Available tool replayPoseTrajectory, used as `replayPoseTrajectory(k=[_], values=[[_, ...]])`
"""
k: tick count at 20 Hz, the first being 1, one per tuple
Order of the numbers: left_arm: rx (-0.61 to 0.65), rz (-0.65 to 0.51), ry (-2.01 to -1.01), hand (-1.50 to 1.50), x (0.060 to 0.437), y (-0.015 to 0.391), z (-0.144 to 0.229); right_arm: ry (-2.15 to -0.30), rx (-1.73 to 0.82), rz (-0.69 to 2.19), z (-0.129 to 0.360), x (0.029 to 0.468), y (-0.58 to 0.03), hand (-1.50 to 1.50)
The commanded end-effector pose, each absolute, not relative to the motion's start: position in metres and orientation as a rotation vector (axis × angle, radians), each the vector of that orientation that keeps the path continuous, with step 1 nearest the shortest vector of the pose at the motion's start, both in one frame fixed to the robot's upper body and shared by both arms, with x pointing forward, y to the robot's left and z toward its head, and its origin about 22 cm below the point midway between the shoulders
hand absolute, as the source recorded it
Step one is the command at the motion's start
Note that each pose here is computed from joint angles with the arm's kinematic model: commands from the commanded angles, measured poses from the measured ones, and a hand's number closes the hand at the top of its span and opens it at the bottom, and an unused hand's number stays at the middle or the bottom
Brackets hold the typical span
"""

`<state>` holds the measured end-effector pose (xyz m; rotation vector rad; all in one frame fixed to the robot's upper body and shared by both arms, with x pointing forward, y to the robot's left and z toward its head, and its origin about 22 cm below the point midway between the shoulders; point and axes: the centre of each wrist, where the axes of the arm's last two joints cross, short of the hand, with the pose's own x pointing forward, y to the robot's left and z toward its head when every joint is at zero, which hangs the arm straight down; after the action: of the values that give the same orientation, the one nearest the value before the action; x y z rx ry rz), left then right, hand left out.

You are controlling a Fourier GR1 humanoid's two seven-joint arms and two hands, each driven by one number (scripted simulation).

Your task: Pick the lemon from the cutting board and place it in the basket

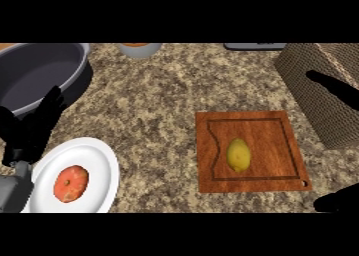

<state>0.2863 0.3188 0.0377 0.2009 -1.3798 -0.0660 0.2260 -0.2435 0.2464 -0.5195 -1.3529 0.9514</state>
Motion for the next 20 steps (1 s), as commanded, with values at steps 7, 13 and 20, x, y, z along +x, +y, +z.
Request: replayPoseTrajectory(k=[7, 13, 20], values=[[0.185, -0.073, -1.389, 0.0, 0.299, 0.312, 0.04, -1.378, -0.577, 0.857, 0.154, 0.217, -0.24, -1.5], [0.181, -0.08, -1.384, 0.0, 0.298, 0.314, 0.045, -1.457, -0.552, 0.756, 0.111, 0.239, -0.223, -1.5], [0.205, -0.086, -1.377, 0.0, 0.279, 0.307, 0.021, -1.361, -0.534, 0.81, 0.063, 0.241, -0.203, -1.5]])
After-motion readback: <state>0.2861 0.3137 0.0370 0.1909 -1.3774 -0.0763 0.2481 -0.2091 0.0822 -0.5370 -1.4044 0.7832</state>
